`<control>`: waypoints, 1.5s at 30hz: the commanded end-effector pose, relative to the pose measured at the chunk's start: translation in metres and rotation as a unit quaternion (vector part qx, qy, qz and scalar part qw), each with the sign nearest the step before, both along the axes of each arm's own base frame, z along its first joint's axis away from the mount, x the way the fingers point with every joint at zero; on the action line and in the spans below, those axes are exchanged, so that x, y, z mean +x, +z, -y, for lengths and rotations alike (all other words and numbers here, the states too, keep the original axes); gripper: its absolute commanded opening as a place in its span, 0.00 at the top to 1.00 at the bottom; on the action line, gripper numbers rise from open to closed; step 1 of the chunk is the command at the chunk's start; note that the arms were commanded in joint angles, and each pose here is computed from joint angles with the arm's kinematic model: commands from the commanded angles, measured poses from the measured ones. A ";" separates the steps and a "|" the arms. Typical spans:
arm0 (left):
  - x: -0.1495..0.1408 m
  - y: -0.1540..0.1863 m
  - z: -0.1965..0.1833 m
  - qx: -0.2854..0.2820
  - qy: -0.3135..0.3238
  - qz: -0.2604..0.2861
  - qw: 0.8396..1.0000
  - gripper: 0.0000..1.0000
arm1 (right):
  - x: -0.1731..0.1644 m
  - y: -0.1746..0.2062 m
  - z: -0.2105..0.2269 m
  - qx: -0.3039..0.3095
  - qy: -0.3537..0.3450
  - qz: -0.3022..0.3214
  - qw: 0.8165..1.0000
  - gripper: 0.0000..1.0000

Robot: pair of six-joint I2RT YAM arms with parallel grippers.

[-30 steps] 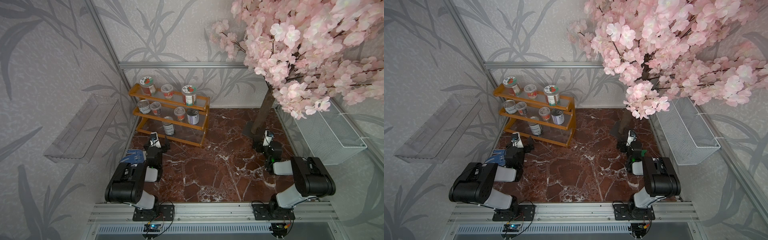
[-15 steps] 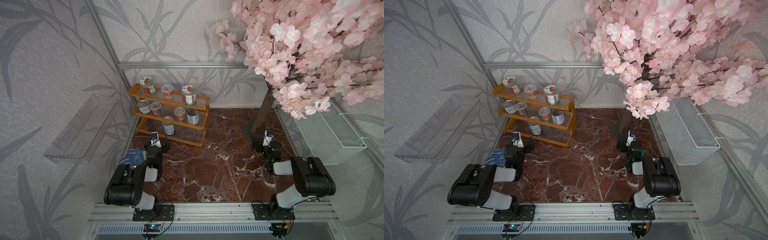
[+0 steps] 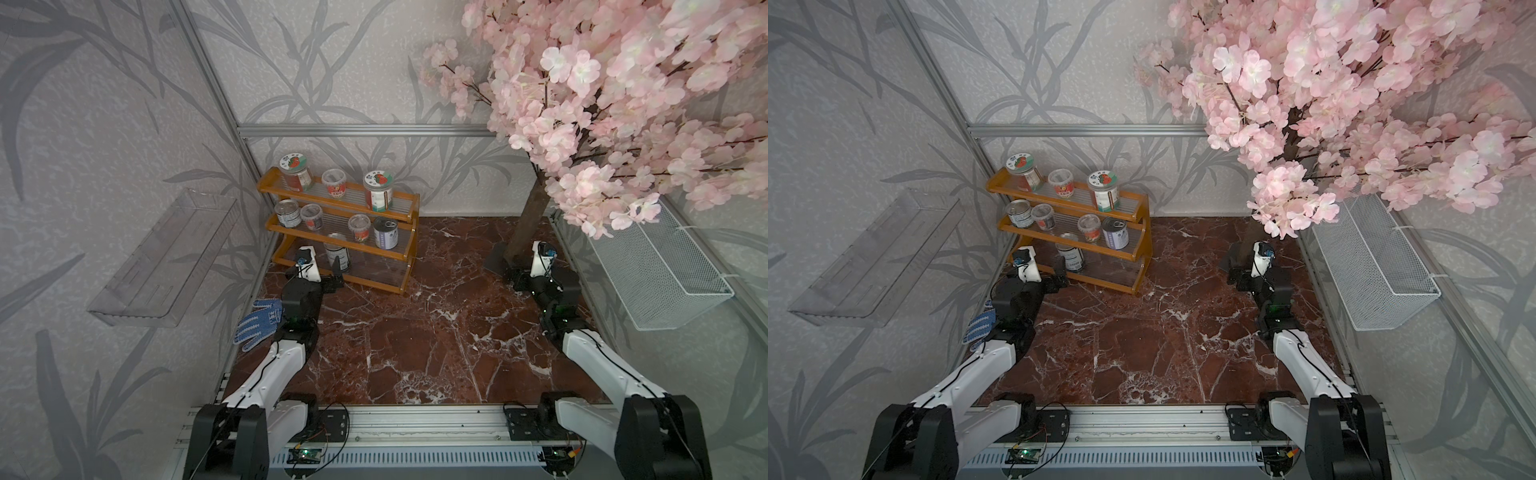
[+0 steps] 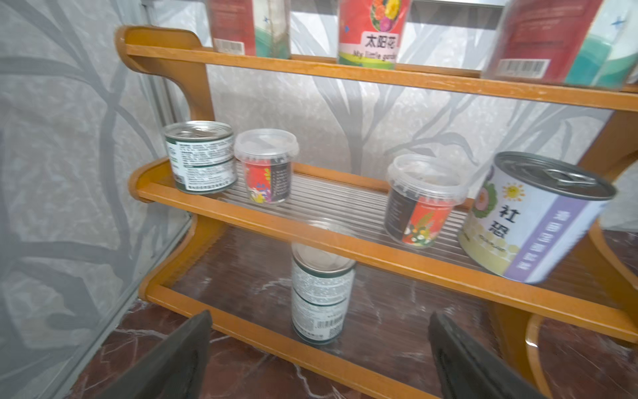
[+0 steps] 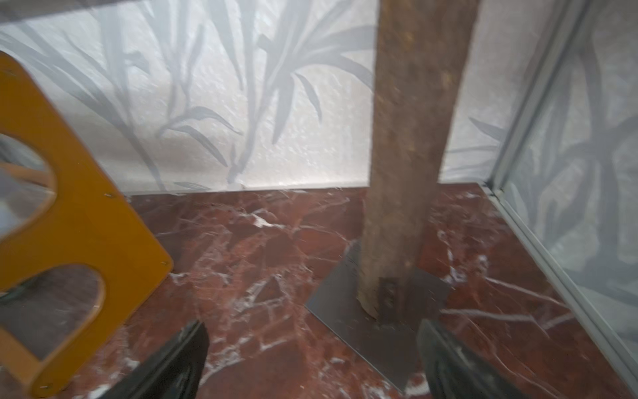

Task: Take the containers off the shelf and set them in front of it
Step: Move the shelf to the center of the board.

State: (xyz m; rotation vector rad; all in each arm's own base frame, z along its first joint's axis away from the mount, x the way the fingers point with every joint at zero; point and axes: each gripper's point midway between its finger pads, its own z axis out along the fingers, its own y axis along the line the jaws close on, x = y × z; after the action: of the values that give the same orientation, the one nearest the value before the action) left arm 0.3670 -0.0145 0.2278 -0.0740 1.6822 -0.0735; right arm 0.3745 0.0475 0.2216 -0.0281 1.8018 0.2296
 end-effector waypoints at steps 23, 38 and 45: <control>-0.022 0.017 0.079 -0.127 -0.203 -0.106 0.965 0.00 | 0.008 0.003 -0.234 0.021 0.041 -0.207 0.977 0.01; -0.043 0.010 0.052 -0.150 -0.161 -0.082 0.972 0.00 | 0.053 -0.010 -0.288 -0.073 -0.021 -0.183 0.980 0.14; -0.043 0.010 0.051 -0.145 -0.161 -0.081 0.973 0.00 | 0.072 -0.016 -0.296 -0.091 -0.035 -0.170 0.981 0.22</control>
State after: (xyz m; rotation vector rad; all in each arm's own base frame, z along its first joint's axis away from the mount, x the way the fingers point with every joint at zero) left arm 0.3253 -0.0666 0.2338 -0.0327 1.8403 -0.5725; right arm 0.4427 0.3506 0.2149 -0.0501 2.1428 0.1042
